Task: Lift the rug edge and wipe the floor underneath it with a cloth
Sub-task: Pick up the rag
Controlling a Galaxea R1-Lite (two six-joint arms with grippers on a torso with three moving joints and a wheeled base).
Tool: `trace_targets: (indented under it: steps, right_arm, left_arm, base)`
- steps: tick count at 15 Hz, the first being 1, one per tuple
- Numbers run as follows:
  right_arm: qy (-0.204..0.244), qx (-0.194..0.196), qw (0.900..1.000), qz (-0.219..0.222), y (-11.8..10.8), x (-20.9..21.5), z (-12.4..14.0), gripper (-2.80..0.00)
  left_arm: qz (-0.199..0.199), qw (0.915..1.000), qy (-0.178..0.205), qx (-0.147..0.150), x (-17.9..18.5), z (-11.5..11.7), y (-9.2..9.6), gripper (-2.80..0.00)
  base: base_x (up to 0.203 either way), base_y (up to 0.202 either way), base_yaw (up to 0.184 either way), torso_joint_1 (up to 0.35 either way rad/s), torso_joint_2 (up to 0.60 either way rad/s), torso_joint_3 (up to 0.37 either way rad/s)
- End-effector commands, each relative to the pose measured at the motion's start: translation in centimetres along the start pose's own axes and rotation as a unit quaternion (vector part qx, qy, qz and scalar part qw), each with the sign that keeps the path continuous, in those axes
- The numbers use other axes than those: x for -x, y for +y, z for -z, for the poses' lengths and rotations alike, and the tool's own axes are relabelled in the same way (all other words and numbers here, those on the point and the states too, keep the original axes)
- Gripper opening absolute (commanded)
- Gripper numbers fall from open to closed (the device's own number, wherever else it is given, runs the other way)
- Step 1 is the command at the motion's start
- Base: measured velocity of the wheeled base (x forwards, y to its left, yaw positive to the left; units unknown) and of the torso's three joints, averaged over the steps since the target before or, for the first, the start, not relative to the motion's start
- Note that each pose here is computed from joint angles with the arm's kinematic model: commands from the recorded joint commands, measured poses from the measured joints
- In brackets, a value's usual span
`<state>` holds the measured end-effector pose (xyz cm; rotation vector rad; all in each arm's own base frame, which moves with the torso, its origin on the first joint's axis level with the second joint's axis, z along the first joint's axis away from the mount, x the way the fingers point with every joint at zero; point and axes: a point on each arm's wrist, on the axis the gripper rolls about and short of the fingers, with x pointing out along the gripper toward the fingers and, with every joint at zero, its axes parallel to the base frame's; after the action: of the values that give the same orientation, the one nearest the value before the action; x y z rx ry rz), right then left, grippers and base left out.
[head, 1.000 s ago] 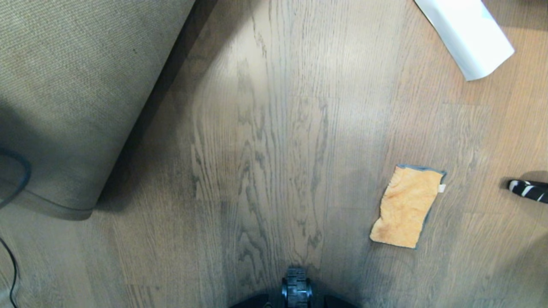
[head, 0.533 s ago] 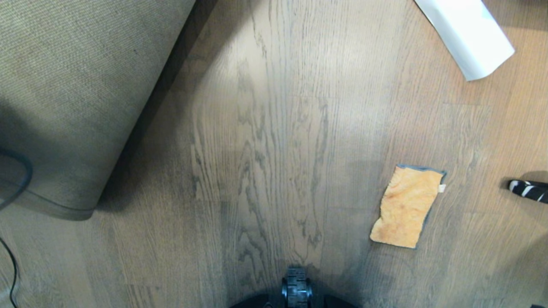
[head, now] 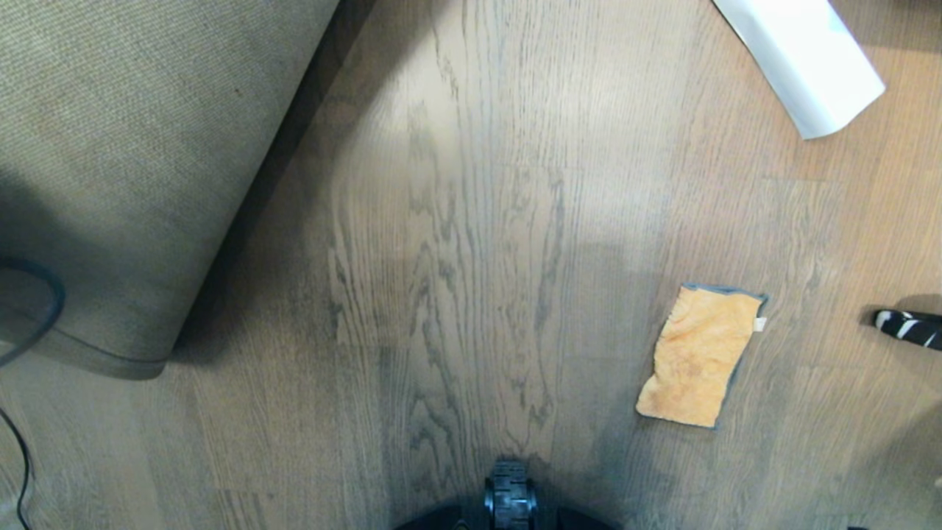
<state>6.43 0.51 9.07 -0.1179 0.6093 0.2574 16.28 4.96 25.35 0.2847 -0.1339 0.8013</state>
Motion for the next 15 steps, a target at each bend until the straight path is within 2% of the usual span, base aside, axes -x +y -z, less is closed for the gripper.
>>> trace_targets:
  steps: [1,9,11,15]
  right_arm:
    - [0.048,-0.013,0.998,-0.031,-0.1,-1.3,0.3,-2.8]
    - [0.137,-0.029,0.989,-0.051,-0.4,-3.1,0.9,-2.8]
    - [0.14,-0.034,0.987,-0.067,-0.4,-3.8,0.9,-2.8]
    - [0.128,-0.034,0.989,-0.071,-1.1,-6.6,-0.1,-2.8]
  left_arm:
    - [0.003,1.0,0.001,-0.001,-0.1,0.1,-0.3,-2.8]
    - [0.009,0.9999,0.012,-0.008,-0.2,0.7,-0.6,-2.8]
    - [0.009,0.9998,0.016,-0.01,-0.2,0.9,-0.7,-2.8]
    - [0.011,0.9996,0.021,-0.014,-0.4,1.2,-0.9,-2.8]
  base:
    - [0.0,0.0,0.0,0.0,0.0,0.0]
    - [0.0,0.0,0.0,0.0,0.0,0.0]
    - [0.0,0.0,0.0,0.0,0.0,0.0]
    - [0.0,0.0,0.0,0.0,0.0,0.0]
